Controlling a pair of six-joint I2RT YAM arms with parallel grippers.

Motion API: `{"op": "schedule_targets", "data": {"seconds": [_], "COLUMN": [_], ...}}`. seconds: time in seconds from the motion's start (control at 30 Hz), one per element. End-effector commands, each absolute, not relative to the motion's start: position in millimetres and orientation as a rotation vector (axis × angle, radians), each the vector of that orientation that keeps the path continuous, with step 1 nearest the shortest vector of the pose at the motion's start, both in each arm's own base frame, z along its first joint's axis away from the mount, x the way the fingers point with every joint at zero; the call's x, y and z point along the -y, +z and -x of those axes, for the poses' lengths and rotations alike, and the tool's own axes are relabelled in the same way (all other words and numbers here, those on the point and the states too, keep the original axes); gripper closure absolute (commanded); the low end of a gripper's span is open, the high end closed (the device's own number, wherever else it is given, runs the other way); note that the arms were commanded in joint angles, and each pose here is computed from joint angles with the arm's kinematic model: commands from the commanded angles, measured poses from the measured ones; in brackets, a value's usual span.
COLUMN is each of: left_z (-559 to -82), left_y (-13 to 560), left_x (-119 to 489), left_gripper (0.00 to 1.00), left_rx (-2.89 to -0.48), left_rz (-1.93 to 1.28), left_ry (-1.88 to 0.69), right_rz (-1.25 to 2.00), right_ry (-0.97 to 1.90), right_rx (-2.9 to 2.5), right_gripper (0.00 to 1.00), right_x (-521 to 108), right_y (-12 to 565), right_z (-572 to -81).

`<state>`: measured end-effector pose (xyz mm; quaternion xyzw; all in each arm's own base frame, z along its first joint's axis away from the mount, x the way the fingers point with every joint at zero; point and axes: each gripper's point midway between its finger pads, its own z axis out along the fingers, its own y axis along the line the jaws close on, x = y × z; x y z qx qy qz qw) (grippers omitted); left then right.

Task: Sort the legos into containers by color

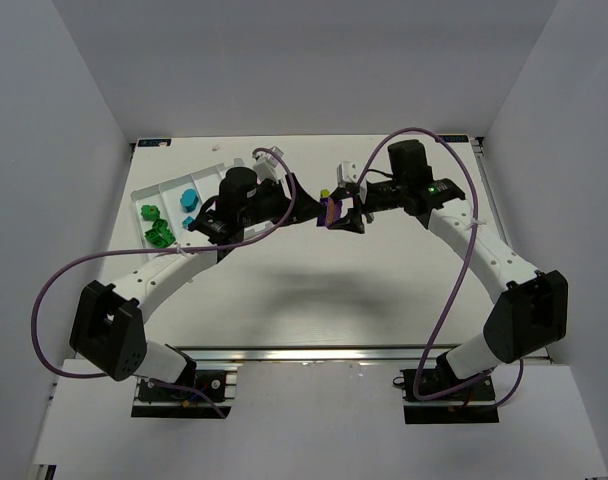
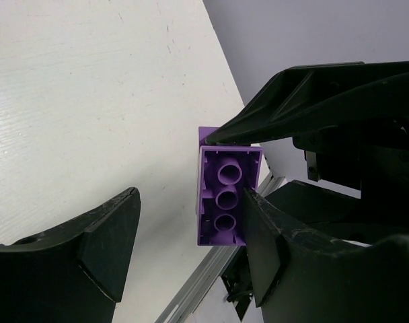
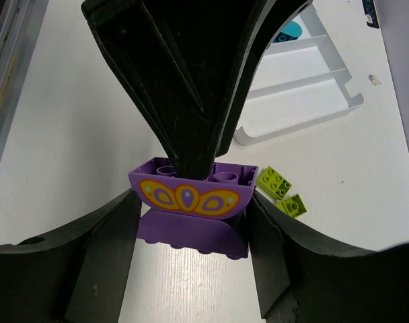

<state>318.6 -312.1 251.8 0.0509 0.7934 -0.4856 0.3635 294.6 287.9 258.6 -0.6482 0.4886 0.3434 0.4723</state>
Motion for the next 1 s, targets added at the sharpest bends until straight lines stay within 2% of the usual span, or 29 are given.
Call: {"op": "schedule_targets", "data": {"seconds": [0.0, 0.43, 0.73, 0.97], "left_z": [-303, -291, -307, -299], "left_y": [272, 290, 296, 309], "left_x": [324, 325, 296, 295], "left_gripper": [0.29, 0.28, 0.27, 0.26], "left_rx": [-1.981, -1.888, -1.837, -1.757], "left_rz": [-0.229, -0.244, -0.058, -0.063], "left_ry": [-1.328, -1.403, -1.242, -1.306], "right_rz": [1.606, 1.613, 1.468, 1.415], "right_ry": [0.799, 0.805, 0.784, 0.8], "right_rx": [-1.112, -1.102, -1.137, -1.19], "right_gripper": [1.0, 1.0, 1.0, 1.0], "right_x": [-295, -300, -300, -301], "right_y": [280, 278, 296, 295], "right_z": [-292, -289, -296, -302]}}
